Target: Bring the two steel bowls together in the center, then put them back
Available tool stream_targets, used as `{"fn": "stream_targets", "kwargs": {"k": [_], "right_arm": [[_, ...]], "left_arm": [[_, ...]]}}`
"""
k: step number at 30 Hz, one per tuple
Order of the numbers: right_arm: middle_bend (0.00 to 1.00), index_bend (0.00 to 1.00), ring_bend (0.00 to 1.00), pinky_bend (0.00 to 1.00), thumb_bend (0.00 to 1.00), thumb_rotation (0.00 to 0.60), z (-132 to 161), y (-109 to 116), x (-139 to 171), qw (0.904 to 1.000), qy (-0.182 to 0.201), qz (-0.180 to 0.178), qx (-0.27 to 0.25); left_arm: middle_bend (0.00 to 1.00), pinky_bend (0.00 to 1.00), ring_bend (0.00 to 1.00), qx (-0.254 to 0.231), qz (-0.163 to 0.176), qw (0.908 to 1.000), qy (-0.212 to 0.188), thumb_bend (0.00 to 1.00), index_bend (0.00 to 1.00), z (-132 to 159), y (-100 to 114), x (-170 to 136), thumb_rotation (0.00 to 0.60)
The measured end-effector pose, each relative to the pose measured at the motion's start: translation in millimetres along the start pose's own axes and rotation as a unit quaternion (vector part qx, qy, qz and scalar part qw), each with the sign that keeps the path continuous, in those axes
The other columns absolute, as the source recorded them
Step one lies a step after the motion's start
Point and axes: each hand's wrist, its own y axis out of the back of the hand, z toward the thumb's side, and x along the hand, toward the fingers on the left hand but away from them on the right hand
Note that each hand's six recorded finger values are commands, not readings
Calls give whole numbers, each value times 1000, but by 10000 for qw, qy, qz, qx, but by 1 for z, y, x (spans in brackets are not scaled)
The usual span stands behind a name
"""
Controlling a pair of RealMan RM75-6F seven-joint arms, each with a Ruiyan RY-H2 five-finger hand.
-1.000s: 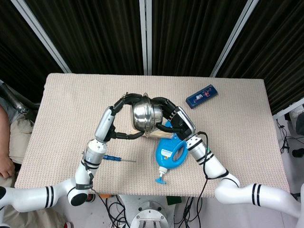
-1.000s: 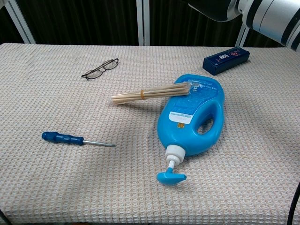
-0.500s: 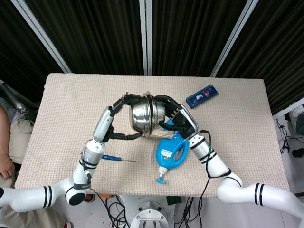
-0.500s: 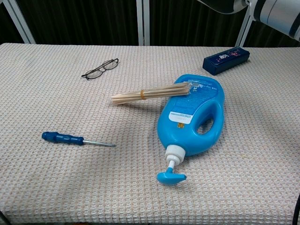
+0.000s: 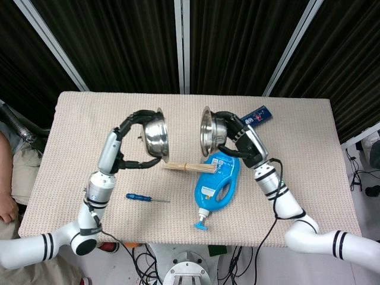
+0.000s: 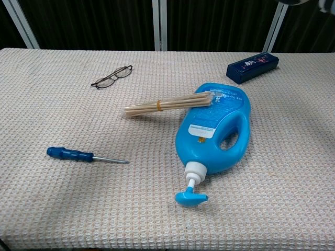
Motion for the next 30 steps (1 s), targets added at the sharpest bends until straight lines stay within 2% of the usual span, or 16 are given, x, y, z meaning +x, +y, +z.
{"fn": "stream_targets", "kwargs": {"k": [4,7,10,11,13,15,16,18,20,21,22,25,27,28,30], "right_arm": [[498,685,413,296,365,600,17,35,21,9931,50,-118,1169],[498,680,401,293,367,600,23,62,50,9724,-151,-99,2325],[497,679,394,291,376,600,24,90,84,9409,-509,-171,3344],[496,676,387,288,379,600,22,99,97,9271,-661,-207,3683],[494,670,378,282,382,600,17,112,114,9035,-901,-248,4183],[493,667,378,282,384,600,10,125,137,8709,-1222,-284,4752],[493,665,378,282,385,600,5,133,151,8507,-1441,-299,5046],[494,664,378,282,386,600,-4,145,177,8215,-1825,-317,5392],[494,664,377,282,386,600,-15,158,207,7959,-2272,-347,5601],[493,663,375,282,386,600,-19,163,215,7891,-2402,-356,5642],[491,661,373,280,385,600,-22,166,220,7848,-2493,-359,5663],[472,642,359,271,385,600,-36,170,228,7774,-2693,-314,5675],[437,609,346,261,384,600,-45,170,228,7737,-2740,-272,5705],[411,579,331,250,379,600,-49,169,227,7730,-2749,-245,5713],[275,391,208,169,337,600,-54,167,224,7697,-2791,-145,5739]], "left_arm": [[508,618,416,711,68,9968,368,217,563,-26,42,-18,600],[508,618,416,1410,-176,9864,823,217,564,-54,68,-36,600],[513,618,416,2019,-636,9678,1362,216,570,-86,82,-60,600],[517,617,416,2196,-796,9604,1517,216,574,-95,85,-67,600],[521,617,416,2565,-1202,9415,1824,215,578,-112,86,-83,600],[521,617,416,2895,-1618,9209,2050,215,578,-124,84,-96,600],[521,617,416,3022,-1796,9115,2133,216,578,-129,83,-101,600],[520,618,416,3268,-2200,8900,2297,216,578,-138,78,-110,600],[519,619,416,3424,-2515,8731,2392,216,578,-144,73,-115,600],[519,620,416,3506,-2692,8638,2416,216,578,-147,68,-116,600],[519,620,416,3547,-2796,8589,2413,216,578,-147,64,-115,600],[503,622,416,3566,-3051,8510,2358,217,561,-146,48,-109,600],[474,624,417,3600,-3157,8477,2281,216,515,-145,39,-104,600],[451,620,415,3614,-3187,8468,2252,214,467,-144,35,-102,600],[334,549,355,3670,-3280,8415,2226,193,217,-146,30,-101,600]]}}
